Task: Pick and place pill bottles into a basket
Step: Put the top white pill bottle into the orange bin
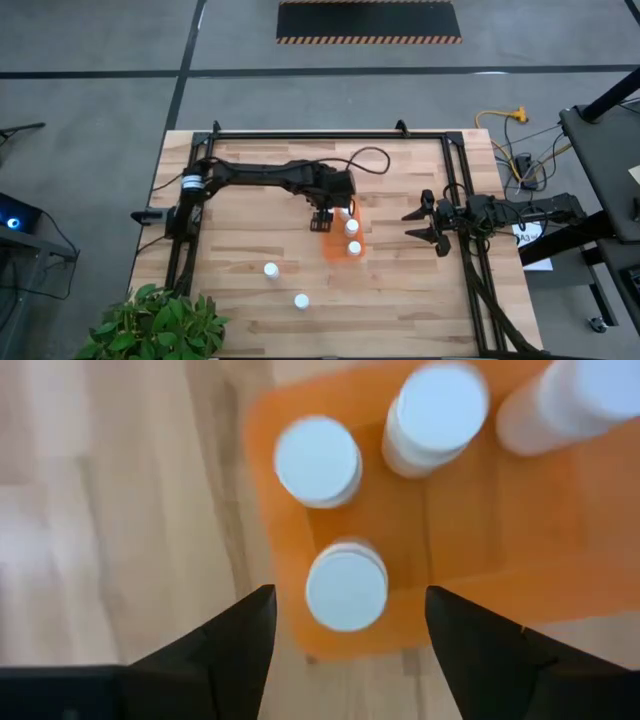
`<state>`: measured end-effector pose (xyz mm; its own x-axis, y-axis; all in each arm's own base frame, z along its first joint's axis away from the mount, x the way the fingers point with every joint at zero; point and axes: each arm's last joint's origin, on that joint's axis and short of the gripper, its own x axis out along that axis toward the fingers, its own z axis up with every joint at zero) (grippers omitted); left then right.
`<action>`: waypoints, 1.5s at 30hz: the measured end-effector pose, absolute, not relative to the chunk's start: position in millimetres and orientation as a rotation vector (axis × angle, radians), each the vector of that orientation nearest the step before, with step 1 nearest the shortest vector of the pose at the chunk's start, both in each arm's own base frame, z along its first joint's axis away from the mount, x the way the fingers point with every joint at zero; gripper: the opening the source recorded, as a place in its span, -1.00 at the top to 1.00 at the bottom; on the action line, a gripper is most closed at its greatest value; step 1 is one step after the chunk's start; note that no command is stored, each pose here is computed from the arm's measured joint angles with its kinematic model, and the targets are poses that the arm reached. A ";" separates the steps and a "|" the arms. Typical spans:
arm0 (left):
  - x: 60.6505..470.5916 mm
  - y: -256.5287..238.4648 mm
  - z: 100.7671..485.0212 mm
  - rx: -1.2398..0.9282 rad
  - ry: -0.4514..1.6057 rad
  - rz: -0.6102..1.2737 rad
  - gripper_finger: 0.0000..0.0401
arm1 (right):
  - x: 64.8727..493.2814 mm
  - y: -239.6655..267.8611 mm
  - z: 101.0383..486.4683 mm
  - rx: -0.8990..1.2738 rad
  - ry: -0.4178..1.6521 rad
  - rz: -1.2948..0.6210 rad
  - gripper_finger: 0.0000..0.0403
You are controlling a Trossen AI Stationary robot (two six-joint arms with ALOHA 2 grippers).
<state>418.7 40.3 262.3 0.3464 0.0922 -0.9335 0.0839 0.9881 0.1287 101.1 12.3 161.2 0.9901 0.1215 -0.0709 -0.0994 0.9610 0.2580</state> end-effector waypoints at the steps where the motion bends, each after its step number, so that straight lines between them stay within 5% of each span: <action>1: 416.3 40.0 268.5 0.163 1.202 0.009 -0.18 | 101.1 12.2 161.2 0.257 0.087 0.112 0.04; 20: 332.2 2.7 361.7 0.123 0.995 -0.222 -0.19 | 101.1 12.2 161.2 0.257 0.087 0.111 0.04; 32: 257.2 -42.2 339.0 0.040 1.001 -0.266 -0.19 | 101.1 12.2 161.2 0.257 0.086 0.111 0.04; 45: 245.2 -91.4 291.2 0.093 1.124 -0.331 -0.19 | 101.1 12.2 161.2 0.257 0.086 0.111 0.04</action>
